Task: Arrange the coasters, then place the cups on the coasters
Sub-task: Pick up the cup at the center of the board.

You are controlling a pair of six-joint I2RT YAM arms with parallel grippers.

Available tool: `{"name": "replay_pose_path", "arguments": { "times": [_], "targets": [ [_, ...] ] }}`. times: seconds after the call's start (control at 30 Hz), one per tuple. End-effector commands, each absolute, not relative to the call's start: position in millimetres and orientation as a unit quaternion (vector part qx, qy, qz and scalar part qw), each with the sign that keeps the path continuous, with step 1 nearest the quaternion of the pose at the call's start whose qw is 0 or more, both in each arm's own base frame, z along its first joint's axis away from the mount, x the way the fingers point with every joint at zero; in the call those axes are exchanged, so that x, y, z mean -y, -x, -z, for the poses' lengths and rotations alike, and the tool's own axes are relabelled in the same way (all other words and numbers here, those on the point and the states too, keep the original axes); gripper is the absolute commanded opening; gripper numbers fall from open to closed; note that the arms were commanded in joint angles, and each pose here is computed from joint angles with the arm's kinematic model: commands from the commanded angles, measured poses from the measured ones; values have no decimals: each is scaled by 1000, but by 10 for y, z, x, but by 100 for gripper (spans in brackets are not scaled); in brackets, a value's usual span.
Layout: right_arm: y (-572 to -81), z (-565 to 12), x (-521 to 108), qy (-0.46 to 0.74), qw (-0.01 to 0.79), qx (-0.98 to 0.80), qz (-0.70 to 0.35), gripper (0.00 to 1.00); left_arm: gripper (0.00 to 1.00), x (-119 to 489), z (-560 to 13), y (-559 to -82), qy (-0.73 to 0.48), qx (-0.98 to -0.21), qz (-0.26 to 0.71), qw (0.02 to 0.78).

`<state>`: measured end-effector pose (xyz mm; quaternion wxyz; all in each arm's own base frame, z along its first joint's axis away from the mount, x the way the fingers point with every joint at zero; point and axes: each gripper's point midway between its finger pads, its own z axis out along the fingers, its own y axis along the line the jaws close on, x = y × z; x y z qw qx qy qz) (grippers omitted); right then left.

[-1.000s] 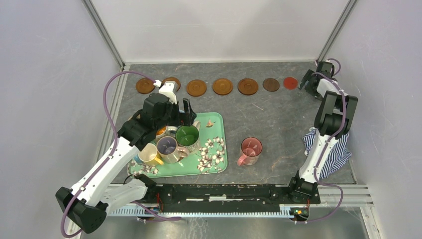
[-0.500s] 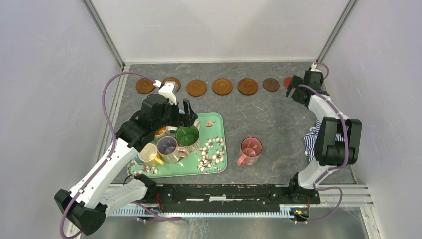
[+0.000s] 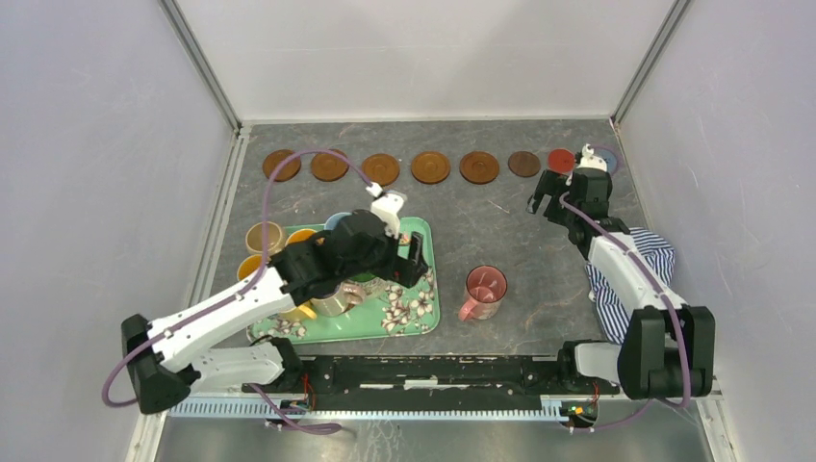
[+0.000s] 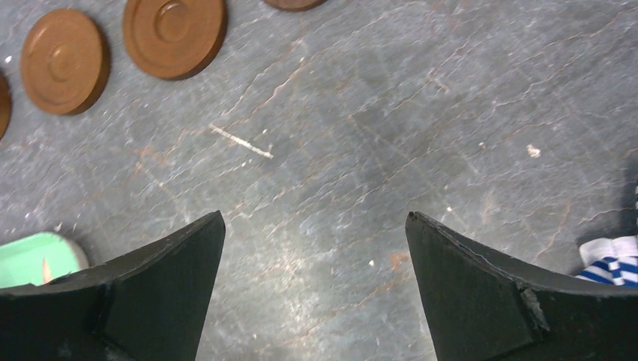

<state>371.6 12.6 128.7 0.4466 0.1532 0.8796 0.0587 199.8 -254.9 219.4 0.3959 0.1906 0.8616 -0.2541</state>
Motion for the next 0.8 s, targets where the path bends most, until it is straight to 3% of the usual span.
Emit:
{"name": "replay_pose_path", "arguments": {
  "times": [0.0, 0.2, 0.77],
  "targets": [
    [-3671, -1481, -284, -144, 486, -857, -91, 98, 100, 2884, -2243, -1891, -174, -855, 268, 408],
    [-3495, -1539, -326, -137, 493, -853, -103, 98, 100, 3388, -2030, -1552, -224, -855, 258, 389],
    [-3208, -1868, -342, -114, 524, -836, -112, 98, 99, 4059, -1335, -1282, -287, -869, 206, 346]
  ]
}}
